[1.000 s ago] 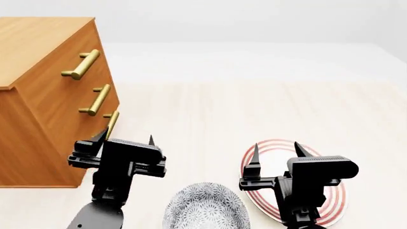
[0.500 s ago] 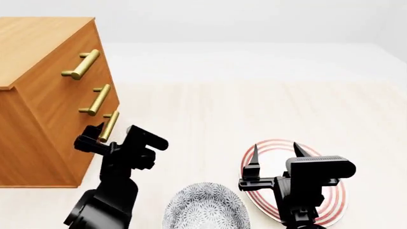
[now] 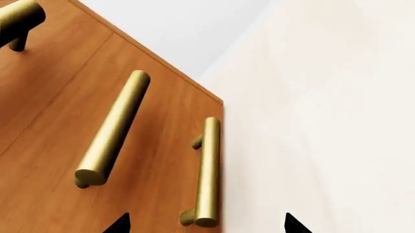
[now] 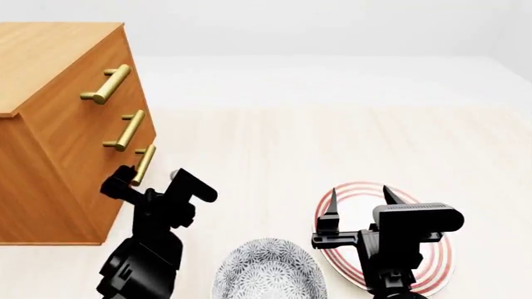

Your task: Open the bottom drawer of the cabinet.

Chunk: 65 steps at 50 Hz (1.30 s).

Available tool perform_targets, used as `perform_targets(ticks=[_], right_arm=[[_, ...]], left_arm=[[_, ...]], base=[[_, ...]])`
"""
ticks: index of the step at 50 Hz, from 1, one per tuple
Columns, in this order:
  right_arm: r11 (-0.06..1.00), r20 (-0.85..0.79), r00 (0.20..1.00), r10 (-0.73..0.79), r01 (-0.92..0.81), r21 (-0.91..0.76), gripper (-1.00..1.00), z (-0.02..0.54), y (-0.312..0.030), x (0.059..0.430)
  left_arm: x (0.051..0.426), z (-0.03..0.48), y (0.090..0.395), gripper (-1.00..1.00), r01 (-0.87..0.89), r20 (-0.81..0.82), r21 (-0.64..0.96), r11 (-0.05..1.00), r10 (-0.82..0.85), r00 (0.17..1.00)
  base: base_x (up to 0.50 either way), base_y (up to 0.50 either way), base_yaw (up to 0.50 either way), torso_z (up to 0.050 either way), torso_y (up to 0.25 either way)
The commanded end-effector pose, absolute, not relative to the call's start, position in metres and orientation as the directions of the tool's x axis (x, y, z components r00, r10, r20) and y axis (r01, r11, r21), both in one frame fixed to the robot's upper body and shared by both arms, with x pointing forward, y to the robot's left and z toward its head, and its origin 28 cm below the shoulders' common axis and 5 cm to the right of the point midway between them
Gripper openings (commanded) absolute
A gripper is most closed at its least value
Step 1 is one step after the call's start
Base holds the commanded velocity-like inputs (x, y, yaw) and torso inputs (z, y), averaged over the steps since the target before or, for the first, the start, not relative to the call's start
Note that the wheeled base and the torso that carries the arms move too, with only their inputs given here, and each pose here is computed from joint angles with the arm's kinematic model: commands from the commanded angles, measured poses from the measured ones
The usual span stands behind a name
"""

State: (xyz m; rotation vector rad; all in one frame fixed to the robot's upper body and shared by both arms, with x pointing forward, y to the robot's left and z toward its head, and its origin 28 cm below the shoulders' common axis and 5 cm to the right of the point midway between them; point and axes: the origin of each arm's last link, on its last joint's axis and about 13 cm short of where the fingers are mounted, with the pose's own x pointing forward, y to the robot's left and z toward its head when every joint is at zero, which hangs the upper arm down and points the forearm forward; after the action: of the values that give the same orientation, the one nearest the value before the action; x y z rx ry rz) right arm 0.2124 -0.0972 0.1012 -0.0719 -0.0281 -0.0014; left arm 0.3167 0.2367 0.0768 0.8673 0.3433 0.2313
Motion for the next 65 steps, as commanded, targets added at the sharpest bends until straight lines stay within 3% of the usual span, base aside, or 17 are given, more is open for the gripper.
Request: perform_targets(ticks=[1,7,8,10,46,57,58,65], right_arm=[[0.997,0.026,1.000,0.000,0.001,-0.072,1.00,0.100,-0.097,0.213],[0.997,0.020,1.000,0.002,-0.001,-0.075,1.00,0.099,-0.096,0.214],[0.998,0.011,1.000,0.009,-0.008,-0.069,1.00,0.096,-0.095,0.215],[0.998,0.010,1.000,0.008,-0.007,-0.069,1.00,0.096,-0.096,0.215],[0.998,0.007,1.000,0.012,-0.011,-0.070,1.00,0.094,-0.095,0.215],[0.998,0.004,1.000,0.014,-0.013,-0.068,1.00,0.093,-0.095,0.216],[0.998,0.004,1.000,0.013,-0.013,-0.069,1.00,0.093,-0.095,0.216],[0.998,0.004,1.000,0.014,-0.014,-0.068,1.00,0.093,-0.095,0.216]], left_arm=[[0.327,0.070,0.239,1.00,-0.055,-0.198,0.814,0.578,0.367,0.909],[0.343,0.061,0.244,1.00,-0.066,-0.192,0.849,0.524,0.422,0.886],[0.368,0.079,0.226,1.00,-0.117,-0.118,0.826,0.551,0.371,0.921],[0.363,0.053,0.246,1.00,-0.054,-0.214,0.862,0.504,0.458,0.863],[0.363,0.054,0.269,1.00,-0.101,-0.239,0.869,0.485,0.589,0.772],[0.365,0.054,0.270,1.00,-0.111,-0.223,0.865,0.489,0.572,0.790],[0.365,0.053,0.269,-1.00,-0.113,-0.219,0.864,0.491,0.568,0.794],[0.365,0.053,0.269,-1.00,-0.107,-0.220,0.864,0.491,0.560,0.799]], base=[[0.00,0.00,0.00,0.000,0.000],[0.00,0.00,0.00,0.000,0.000],[0.00,0.00,0.00,0.000,0.000],[0.00,0.00,0.00,0.000,0.000],[0.00,0.00,0.00,0.000,0.000],[0.00,0.00,0.00,0.000,0.000],[0.00,0.00,0.00,0.000,0.000],[0.00,0.00,0.00,0.000,0.002]])
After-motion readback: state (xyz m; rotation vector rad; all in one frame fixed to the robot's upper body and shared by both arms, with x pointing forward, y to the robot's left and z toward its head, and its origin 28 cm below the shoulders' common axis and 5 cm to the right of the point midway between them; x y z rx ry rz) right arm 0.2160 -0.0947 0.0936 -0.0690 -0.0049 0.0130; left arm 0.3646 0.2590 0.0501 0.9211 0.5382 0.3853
